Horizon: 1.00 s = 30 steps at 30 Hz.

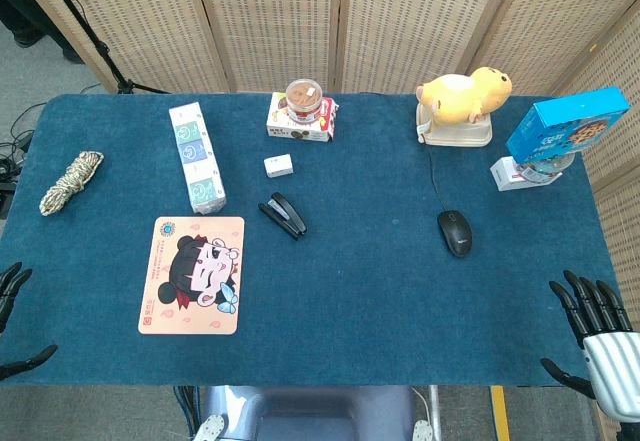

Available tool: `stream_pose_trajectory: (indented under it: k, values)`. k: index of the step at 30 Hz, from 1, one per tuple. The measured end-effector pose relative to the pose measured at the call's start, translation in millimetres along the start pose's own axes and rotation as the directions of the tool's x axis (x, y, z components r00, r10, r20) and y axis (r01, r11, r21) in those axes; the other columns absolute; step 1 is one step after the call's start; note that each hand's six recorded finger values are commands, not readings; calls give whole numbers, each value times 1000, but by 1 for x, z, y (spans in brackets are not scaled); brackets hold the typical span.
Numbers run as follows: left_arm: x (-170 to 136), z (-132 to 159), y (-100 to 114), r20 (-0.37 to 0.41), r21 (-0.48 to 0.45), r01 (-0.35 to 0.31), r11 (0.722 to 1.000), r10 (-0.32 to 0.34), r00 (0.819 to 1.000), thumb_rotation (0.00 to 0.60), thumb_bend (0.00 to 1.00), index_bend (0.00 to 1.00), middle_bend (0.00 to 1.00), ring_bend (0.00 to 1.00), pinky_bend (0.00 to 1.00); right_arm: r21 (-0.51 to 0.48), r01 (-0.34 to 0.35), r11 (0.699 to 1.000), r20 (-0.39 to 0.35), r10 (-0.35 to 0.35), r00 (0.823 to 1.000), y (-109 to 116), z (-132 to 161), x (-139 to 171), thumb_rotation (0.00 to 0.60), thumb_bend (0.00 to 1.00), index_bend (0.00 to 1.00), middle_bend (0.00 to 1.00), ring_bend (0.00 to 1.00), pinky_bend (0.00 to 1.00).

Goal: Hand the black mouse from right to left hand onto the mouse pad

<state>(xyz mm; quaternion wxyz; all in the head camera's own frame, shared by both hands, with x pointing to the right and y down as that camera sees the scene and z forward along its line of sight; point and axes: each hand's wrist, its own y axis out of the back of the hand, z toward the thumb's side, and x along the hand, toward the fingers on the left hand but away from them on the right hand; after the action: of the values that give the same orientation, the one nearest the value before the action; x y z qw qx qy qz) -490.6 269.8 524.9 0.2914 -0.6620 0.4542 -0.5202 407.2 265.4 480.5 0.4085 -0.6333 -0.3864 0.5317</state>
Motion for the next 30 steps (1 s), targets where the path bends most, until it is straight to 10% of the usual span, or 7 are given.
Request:
stream_pose_trajectory:
  k: [14, 30]
  values:
    - [1, 2, -3, -1, 8, -1, 1000, 1, 1000, 600, 52, 0, 0, 0, 0, -7, -24, 1000, -8, 24, 1000, -11, 2, -12, 600, 0, 0, 0, 0, 0]
    - [25, 16, -5, -10, 17, 20, 1000, -20, 1000, 600, 51, 0, 0, 0, 0, -62, -120, 991, -5, 120, 993, -70, 30, -117, 600, 0, 0, 0, 0, 0]
